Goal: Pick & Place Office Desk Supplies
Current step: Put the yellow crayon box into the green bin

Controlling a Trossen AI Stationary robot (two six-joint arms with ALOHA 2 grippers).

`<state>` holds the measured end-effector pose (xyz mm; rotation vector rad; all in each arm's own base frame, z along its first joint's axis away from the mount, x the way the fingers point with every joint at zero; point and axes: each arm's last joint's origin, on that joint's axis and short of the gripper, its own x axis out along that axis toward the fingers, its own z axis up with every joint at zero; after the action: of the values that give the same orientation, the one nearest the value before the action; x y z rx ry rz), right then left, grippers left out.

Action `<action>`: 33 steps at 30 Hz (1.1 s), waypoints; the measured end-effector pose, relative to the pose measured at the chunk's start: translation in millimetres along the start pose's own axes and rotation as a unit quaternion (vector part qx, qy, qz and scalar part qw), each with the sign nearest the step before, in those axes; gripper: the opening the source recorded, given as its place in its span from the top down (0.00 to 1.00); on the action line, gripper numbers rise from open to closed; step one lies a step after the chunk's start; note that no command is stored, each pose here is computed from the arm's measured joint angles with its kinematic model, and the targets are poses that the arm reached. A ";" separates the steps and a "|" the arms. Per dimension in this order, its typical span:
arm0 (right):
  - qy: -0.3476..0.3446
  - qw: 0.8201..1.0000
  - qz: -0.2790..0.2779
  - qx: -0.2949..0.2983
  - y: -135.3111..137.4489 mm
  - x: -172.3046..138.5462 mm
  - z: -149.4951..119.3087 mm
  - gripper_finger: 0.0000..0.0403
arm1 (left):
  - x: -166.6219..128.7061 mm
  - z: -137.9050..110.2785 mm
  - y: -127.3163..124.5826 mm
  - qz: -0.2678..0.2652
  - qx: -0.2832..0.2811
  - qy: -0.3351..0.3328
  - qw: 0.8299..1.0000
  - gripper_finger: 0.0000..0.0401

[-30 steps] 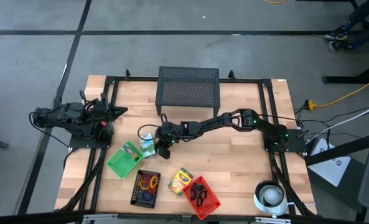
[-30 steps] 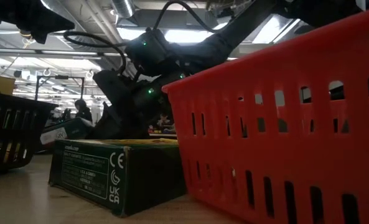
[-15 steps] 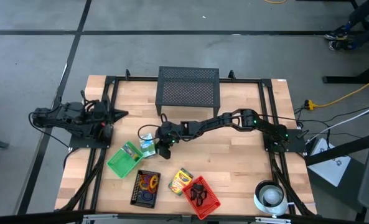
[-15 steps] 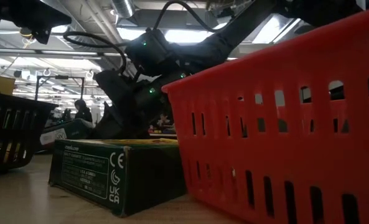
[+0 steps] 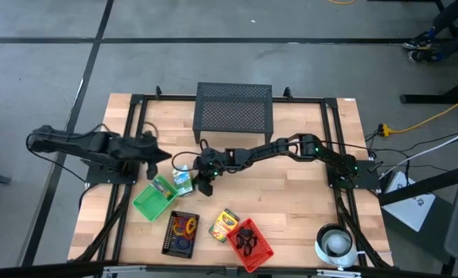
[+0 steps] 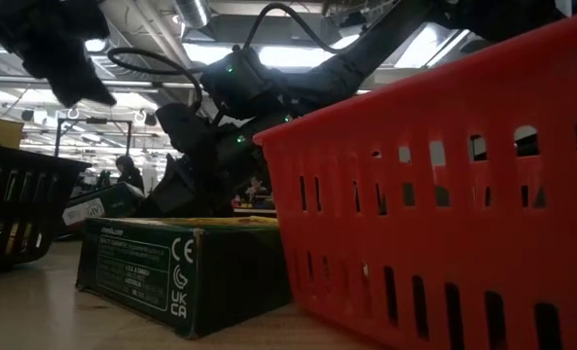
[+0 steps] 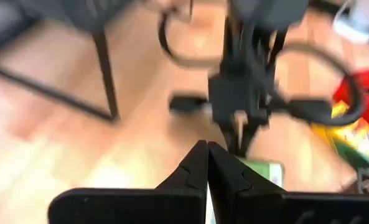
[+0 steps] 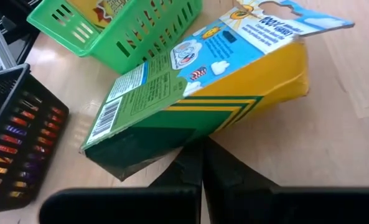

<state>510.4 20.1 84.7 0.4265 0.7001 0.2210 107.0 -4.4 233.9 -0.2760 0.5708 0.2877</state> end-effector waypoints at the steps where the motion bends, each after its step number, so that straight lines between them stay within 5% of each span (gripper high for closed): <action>1: 0.000 1.000 0.000 -0.001 0.4 0.1 -0.1 1.00 | 4.1 -0.1 -1.1 -0.005 -0.008 0.018 1.000 0.99; 7: -0.005 1.000 0.007 -0.002 1.8 0.5 0.7 1.00 | 21.4 -2.0 -2.6 -0.013 -0.034 0.087 0.996 0.91; 19: -0.007 1.000 0.023 -0.013 4.8 1.3 1.1 1.00 | 39.4 -0.9 6.7 0.004 -0.084 0.137 0.987 0.52; 27: 0.004 0.997 0.062 -0.037 10.9 2.7 -1.0 1.00 | 51.0 8.6 14.9 -0.017 -0.092 0.123 0.988 0.49; 33: 0.005 0.997 0.069 -0.044 12.4 3.2 -1.4 1.00 | 65.0 5.0 23.3 -0.020 -0.094 0.173 0.980 0.50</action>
<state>511.2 32.7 87.5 0.3894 0.6693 0.3827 153.7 31.0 197.2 -0.5265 0.8814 0.2562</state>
